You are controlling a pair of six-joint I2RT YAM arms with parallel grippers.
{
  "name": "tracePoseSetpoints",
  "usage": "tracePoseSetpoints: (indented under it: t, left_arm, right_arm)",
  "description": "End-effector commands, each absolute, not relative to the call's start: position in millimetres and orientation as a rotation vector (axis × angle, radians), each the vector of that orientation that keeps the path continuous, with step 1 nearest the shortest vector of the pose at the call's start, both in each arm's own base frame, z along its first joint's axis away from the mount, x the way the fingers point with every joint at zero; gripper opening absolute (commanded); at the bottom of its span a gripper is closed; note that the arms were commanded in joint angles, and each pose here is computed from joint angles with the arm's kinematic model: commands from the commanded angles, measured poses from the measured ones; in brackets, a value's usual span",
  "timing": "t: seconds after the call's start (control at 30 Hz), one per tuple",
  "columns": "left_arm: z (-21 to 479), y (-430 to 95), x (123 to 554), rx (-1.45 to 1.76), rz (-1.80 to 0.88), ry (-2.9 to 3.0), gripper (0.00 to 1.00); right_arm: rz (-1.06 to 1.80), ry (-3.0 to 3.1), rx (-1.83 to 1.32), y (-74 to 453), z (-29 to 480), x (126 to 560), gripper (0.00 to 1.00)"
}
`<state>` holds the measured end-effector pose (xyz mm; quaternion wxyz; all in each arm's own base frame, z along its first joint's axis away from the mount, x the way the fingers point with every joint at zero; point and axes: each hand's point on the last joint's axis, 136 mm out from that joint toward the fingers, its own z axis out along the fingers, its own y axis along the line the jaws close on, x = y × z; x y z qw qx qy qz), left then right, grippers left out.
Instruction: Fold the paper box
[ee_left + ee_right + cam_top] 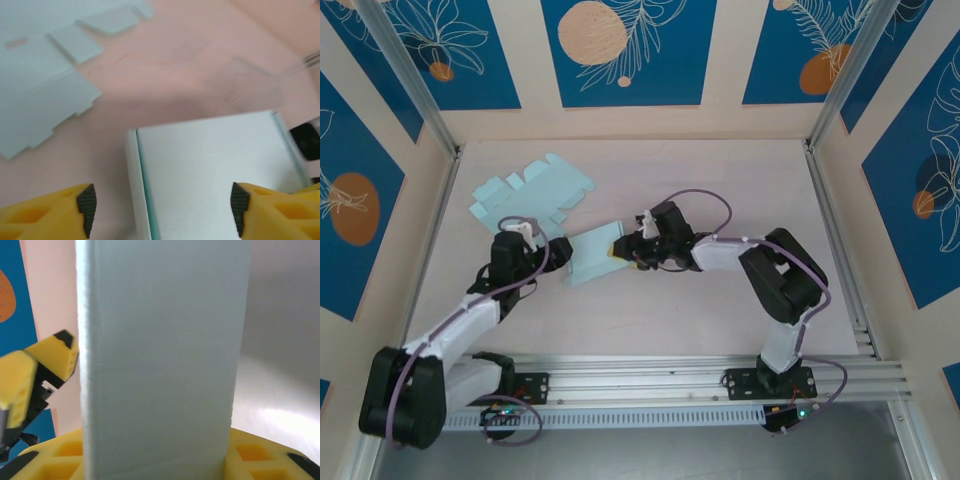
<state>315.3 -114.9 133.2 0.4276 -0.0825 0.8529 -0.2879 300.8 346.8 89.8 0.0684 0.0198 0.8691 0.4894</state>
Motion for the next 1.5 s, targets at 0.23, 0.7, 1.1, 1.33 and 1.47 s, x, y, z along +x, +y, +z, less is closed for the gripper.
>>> tracePoseSetpoints:
  t: [0.23,0.7,1.1,1.33,1.47]
  left_arm:
    - [185.5,-219.7,236.7,0.874,-0.519,1.498,1.00]
    - [143.3,-261.4,197.7,1.428,-0.051,1.320,1.00]
    - [131.6,-265.2,221.1,1.445,0.102,1.427,0.72]
    - [139.1,-265.3,215.6,1.422,0.012,1.518,0.41]
    - [139.0,-263.8,206.8,1.450,-0.112,1.622,0.40]
  right_arm:
    - [1.585,2.827,0.249,285.3,131.8,252.5,0.42]
    - [1.633,3.075,0.400,271.4,141.5,210.8,0.43]
    - [1.631,3.139,0.437,266.3,132.5,200.1,0.44]
    - [1.632,3.136,0.436,264.5,128.5,208.0,0.57]
    - [1.618,3.091,0.408,257.7,137.3,220.1,0.72]
